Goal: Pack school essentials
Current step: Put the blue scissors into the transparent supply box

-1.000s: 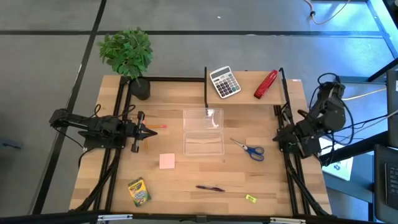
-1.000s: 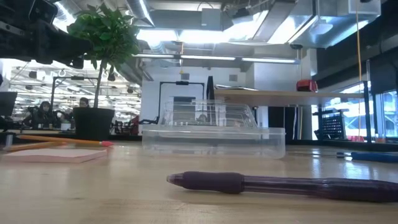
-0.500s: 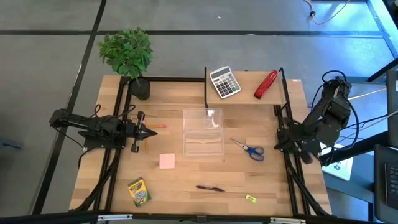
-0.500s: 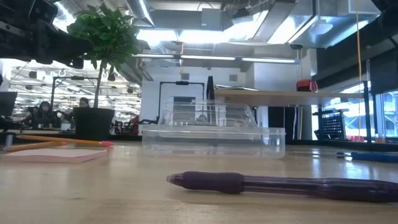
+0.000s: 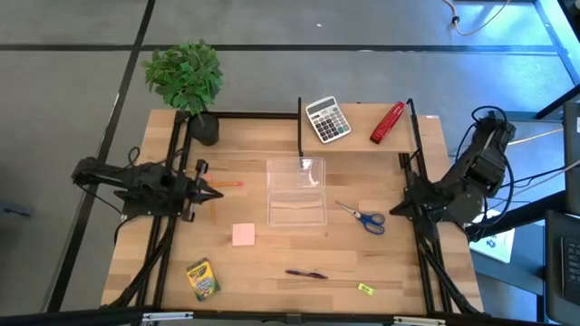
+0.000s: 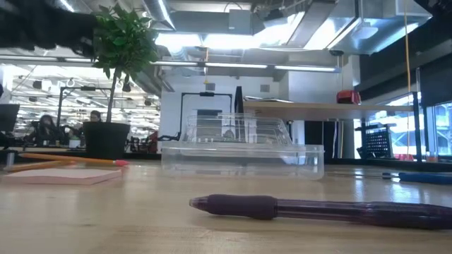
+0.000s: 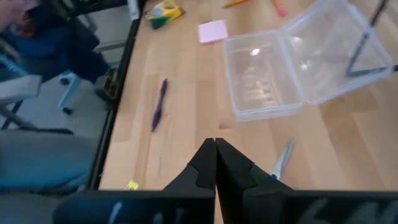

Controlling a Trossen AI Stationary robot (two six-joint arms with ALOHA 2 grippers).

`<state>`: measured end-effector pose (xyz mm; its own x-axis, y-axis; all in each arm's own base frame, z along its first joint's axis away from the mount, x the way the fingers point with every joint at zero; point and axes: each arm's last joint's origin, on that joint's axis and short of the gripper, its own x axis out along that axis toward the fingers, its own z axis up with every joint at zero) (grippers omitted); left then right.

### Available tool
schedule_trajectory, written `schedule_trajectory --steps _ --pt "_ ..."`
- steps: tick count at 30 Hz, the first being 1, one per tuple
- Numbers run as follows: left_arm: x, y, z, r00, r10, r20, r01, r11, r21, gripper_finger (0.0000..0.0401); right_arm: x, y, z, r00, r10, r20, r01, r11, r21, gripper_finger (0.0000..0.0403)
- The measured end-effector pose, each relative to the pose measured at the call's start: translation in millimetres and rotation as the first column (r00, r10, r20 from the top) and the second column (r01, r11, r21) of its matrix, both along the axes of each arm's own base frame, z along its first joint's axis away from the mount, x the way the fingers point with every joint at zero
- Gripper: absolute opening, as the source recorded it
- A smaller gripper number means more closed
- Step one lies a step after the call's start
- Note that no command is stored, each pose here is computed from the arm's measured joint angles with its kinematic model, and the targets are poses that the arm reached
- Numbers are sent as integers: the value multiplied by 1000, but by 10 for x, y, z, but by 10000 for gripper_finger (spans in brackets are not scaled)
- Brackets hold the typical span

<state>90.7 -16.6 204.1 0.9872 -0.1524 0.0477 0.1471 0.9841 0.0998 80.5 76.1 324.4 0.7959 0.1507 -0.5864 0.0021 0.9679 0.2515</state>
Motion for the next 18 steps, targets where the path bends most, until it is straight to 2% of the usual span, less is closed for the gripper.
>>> schedule_trajectory --steps 3,9,14,18 --pt "-40 6 206 998 -9 -56 7 1000 -29 0 32 -32 -2 999 -35 -5 35 999 1 0" --pt "19 -6 583 975 -6 -223 5 1000 -3 0 85 -96 -8 996 -79 -37 80 996 26 0" --pt "210 -44 923 930 2 -368 9 1000 28 0 126 -143 -44 989 -96 -108 101 994 42 0" --pt "439 -102 1128 879 4 -476 20 999 46 0 193 -123 -92 977 -56 -204 74 994 83 0"
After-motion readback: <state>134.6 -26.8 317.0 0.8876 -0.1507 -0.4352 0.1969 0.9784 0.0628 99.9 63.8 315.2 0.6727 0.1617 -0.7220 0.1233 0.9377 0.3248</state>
